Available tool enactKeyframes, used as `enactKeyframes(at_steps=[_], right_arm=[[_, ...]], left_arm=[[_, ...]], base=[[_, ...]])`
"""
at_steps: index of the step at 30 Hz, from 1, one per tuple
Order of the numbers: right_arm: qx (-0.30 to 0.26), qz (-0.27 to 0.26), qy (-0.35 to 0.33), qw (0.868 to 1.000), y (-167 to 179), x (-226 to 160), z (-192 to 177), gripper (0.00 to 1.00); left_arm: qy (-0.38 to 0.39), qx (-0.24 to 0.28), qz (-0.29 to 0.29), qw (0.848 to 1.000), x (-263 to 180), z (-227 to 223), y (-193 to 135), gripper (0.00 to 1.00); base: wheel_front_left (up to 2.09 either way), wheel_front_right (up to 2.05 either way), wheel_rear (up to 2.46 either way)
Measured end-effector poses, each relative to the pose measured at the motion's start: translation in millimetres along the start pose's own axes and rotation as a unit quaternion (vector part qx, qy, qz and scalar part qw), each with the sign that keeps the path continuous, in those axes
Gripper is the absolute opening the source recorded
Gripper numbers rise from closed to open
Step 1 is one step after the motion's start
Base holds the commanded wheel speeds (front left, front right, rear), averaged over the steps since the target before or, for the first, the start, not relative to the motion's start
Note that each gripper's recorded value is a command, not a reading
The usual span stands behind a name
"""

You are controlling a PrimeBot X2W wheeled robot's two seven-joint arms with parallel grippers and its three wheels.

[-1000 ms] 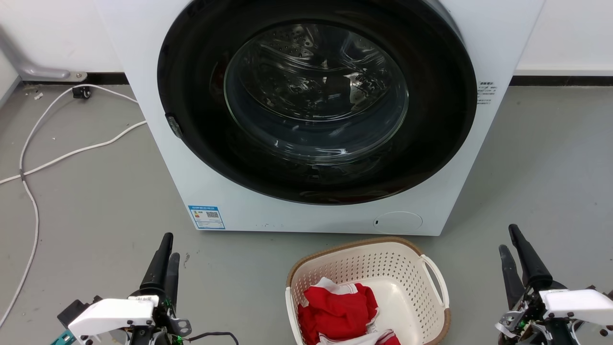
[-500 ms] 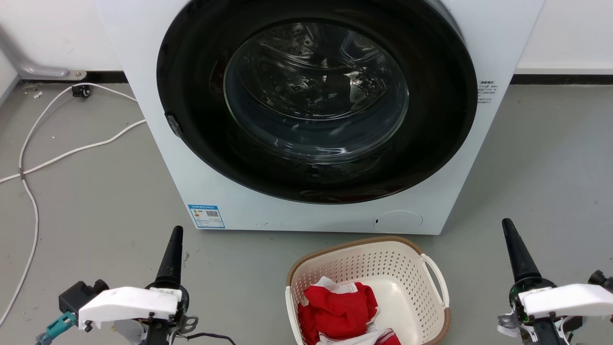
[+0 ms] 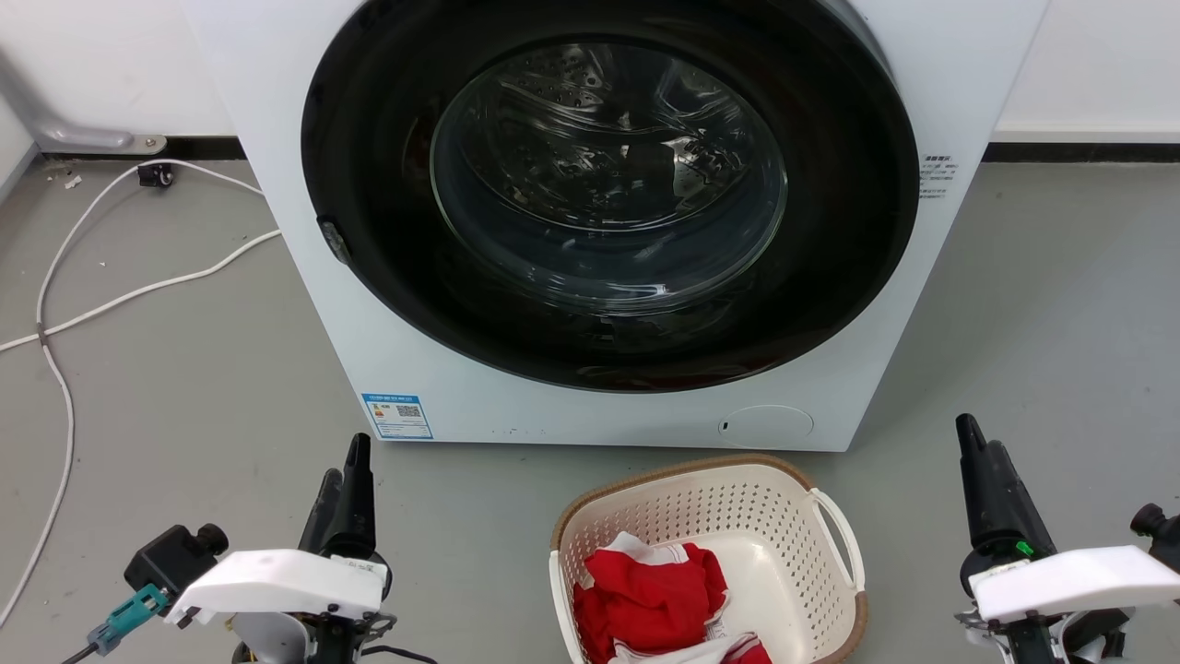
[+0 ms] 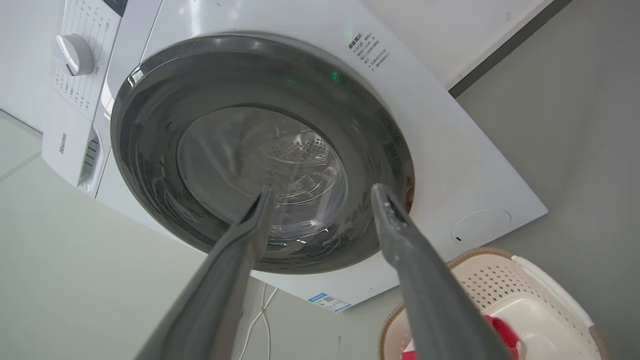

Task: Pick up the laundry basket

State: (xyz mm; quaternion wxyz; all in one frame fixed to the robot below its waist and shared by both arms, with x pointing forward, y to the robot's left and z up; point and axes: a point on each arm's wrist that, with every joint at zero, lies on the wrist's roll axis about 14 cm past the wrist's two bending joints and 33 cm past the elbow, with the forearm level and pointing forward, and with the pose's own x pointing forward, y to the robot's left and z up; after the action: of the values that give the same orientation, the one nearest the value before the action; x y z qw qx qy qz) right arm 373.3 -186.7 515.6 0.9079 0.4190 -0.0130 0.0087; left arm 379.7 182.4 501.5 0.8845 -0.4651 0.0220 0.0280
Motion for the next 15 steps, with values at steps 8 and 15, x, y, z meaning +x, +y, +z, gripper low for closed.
enactKeyframes(at_steps=[8,15], right_arm=[[-0.092,0.011,-0.009,0.996,5.5,-5.2,1.9,1.00],[-0.142,0.024,-0.013,0.990,11.9,-6.6,1.8,1.00]], left_arm=[[-0.008,0.090,-0.003,0.996,-2.5,-2.8,-4.9,1.00],[-0.014,0.138,-0.007,0.990,-3.4,-4.5,-8.8,1.00]], base=[[0.00,0.00,0.00],[0.00,0.00,0.00]])
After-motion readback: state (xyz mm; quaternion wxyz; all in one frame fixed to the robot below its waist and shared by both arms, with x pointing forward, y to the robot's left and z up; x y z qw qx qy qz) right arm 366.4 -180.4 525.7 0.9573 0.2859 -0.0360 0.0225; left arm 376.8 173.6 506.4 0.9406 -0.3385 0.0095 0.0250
